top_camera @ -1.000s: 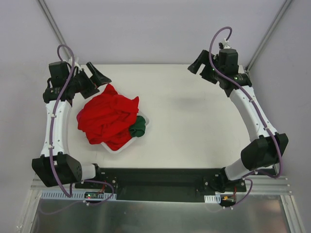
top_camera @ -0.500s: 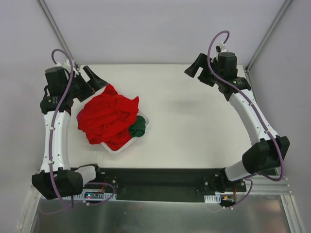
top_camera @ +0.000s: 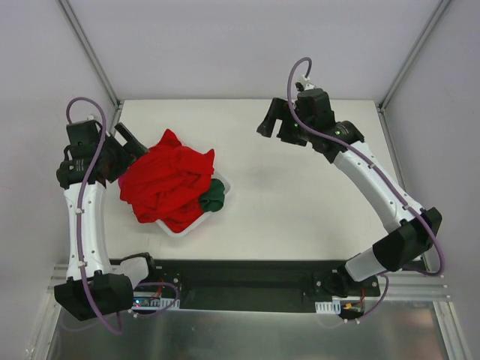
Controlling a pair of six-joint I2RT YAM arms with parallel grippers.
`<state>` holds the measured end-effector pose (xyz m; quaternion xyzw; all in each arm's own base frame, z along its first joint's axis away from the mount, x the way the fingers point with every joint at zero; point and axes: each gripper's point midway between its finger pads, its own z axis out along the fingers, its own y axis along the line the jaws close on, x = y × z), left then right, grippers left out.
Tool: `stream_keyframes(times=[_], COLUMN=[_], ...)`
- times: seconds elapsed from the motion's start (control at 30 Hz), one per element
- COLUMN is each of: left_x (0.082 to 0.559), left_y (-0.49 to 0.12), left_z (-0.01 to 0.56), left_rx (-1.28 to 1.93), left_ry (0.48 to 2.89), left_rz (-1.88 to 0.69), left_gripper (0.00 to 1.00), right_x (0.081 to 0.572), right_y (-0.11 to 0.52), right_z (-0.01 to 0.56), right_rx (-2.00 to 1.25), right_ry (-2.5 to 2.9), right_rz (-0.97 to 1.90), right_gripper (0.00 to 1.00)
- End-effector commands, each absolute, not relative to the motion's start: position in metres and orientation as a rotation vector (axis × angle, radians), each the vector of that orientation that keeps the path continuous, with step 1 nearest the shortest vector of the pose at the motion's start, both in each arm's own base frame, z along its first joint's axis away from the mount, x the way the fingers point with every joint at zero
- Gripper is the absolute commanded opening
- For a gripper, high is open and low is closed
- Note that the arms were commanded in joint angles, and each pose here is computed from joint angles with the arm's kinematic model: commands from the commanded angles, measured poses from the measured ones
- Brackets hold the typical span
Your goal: Fold and stack the t-shirts
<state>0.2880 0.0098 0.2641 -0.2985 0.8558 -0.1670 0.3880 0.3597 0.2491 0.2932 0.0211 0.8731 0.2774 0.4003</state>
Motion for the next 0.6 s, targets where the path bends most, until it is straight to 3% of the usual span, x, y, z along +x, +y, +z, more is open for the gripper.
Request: stream_keyframes(times=[0.0,0.33,0.57], left_x=[0.27,0.265,0.222], left_y=[0.015,0.008,0.007], left_z=[0.24,0.247,0.256], left_rx=[-0.825,-0.767,-0.722], left_ry=[2.25,2.259,2.331], left_rz=[-0.357,-0.383,-0.304], left_gripper=[0.92,0.91,0.92], right_x=[0.362,0.351,0.325], right_y=[0.217,0.203,0.21], right_z=[0.283,0.293,0.322], right_rx=[0.146,0.072,-0.18], right_ry=[2.259,2.223,2.195], right_rz=[0.506,0.505,0.576], right_gripper=[0.96,0.96,0.96])
